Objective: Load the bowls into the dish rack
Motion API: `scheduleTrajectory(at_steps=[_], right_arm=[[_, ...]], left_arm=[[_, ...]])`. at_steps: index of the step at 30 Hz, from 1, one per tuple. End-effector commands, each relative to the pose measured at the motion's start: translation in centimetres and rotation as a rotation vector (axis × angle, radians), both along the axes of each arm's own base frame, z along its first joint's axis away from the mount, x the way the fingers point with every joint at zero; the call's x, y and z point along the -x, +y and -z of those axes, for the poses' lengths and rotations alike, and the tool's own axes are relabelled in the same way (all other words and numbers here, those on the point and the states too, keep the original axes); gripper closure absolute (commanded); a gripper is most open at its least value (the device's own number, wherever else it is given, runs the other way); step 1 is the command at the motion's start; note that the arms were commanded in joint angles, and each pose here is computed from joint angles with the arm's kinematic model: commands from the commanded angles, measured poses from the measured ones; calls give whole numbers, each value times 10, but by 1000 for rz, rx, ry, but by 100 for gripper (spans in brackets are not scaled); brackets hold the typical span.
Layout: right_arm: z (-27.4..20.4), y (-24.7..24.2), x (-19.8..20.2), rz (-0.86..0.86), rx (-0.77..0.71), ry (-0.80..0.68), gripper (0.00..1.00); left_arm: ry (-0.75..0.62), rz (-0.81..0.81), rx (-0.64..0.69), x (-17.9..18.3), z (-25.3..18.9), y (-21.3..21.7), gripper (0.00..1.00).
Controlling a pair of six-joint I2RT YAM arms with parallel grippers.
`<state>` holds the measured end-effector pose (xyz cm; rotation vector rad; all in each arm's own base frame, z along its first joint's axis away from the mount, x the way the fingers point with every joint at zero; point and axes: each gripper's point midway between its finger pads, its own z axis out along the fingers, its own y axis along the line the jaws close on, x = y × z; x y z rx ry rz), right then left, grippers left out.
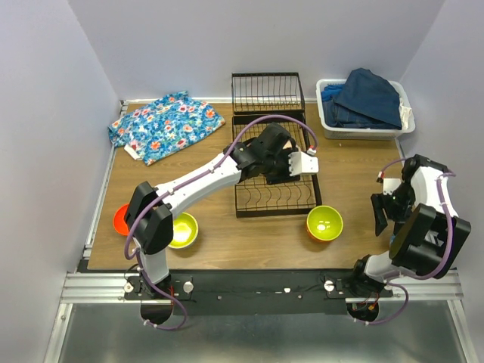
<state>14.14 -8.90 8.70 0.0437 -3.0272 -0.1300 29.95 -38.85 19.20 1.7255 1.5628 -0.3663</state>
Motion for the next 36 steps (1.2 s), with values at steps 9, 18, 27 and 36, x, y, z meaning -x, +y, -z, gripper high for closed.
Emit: scheduleTrajectory(at_steps=[9,18,27,36], right_arm=[[6,-14,25,11,120,78,34],[22,-23,22,20,172,68,43],[29,-38,13,2,259,6,67],[11,-52,4,-29,345,-84,99]], left_arm=[[-6,-31,49,-1,-13,0,45],[19,-85,84,-12,-17,10,45],[33,-108,98,-14,-16,17,45],[31,-141,123,-20,-26,32,45]])
